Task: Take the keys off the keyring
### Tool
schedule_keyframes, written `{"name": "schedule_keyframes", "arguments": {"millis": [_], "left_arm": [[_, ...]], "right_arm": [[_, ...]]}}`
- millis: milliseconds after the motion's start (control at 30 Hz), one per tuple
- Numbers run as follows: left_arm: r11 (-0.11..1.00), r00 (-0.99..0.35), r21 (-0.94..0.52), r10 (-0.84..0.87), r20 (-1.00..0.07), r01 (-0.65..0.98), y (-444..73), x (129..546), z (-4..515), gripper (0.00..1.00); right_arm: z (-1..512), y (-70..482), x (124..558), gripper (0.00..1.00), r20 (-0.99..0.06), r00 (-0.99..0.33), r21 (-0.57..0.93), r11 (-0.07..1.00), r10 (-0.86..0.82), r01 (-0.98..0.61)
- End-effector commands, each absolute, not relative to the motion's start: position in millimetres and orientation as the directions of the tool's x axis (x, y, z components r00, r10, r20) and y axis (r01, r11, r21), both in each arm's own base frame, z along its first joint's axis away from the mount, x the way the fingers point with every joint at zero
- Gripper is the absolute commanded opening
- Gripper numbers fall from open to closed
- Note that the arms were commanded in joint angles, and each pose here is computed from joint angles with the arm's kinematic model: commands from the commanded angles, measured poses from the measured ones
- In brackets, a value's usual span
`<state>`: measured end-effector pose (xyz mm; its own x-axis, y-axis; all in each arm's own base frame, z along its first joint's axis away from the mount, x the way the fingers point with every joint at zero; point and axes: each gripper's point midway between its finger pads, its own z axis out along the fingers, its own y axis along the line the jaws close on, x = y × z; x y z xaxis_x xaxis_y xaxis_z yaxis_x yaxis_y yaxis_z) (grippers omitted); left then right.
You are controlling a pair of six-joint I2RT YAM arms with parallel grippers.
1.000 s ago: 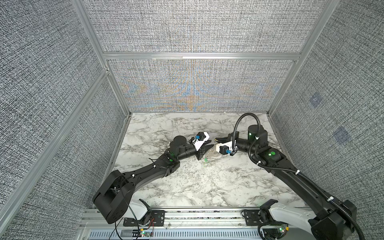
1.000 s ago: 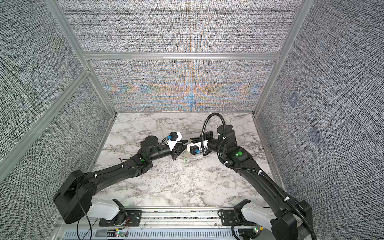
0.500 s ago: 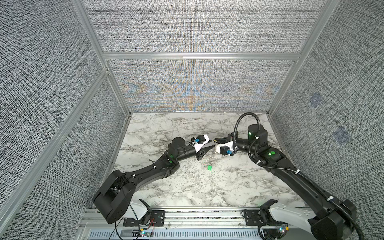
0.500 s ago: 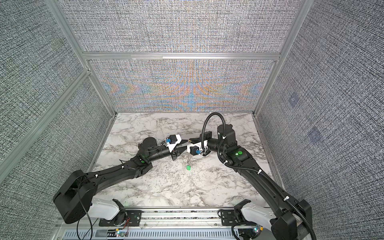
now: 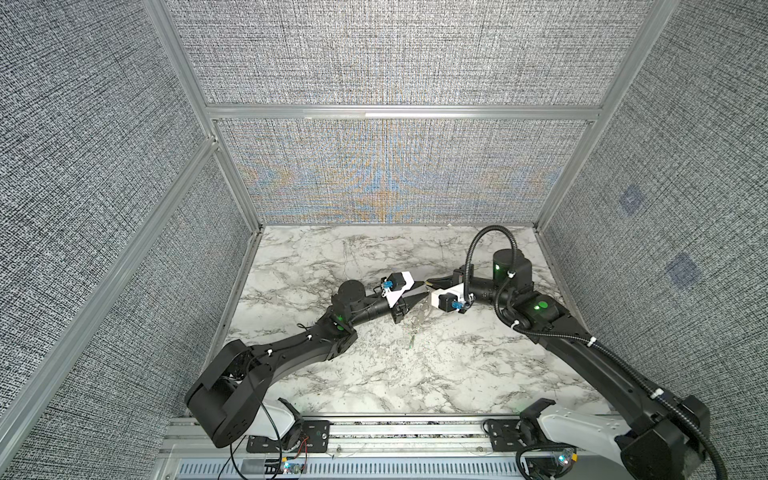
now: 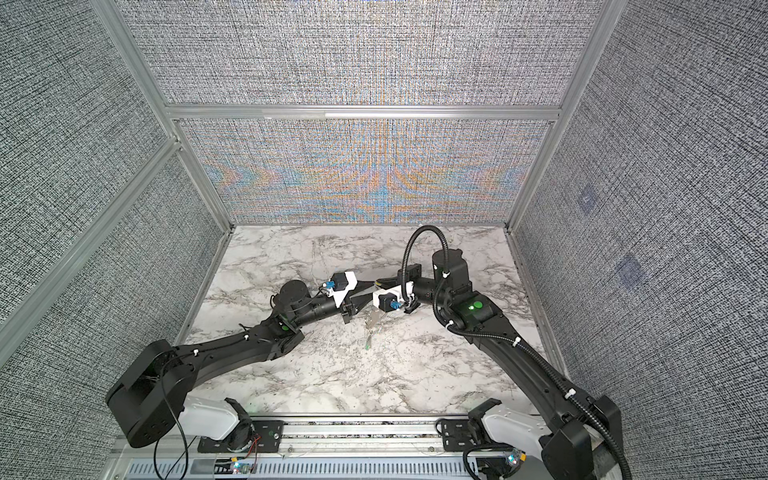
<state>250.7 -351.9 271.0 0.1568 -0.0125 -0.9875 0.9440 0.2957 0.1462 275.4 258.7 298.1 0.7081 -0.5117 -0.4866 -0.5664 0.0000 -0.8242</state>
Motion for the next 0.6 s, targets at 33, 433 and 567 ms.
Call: {"name": "schedule_keyframes", "arguments": {"millis": [33,433,567], "left_arm": [[0.305,0.184,0.157,-0.061,-0.981,0.939,-350.6,250.0,285.8,0.33],[0.311,0.173,0.134,-0.100,-0.980,0.941,-351.3,252.4,288.6,0.26],[0.314,0.171,0.130,-0.107,-0.979,0.941,-350.8,252.2,288.6,0.20]], "right_arm": [[304.8,261.6,274.3,0.00,-0.479,0.727,-0.837,0.005,-0.492,-0.548],[304.5,263.5,273.5,0.00,-0.486,0.727,-0.834,0.010,-0.484,-0.551],[304.0,264.6,274.2,0.00,-0.490,0.728,-0.833,0.010,-0.480,-0.554]]}}
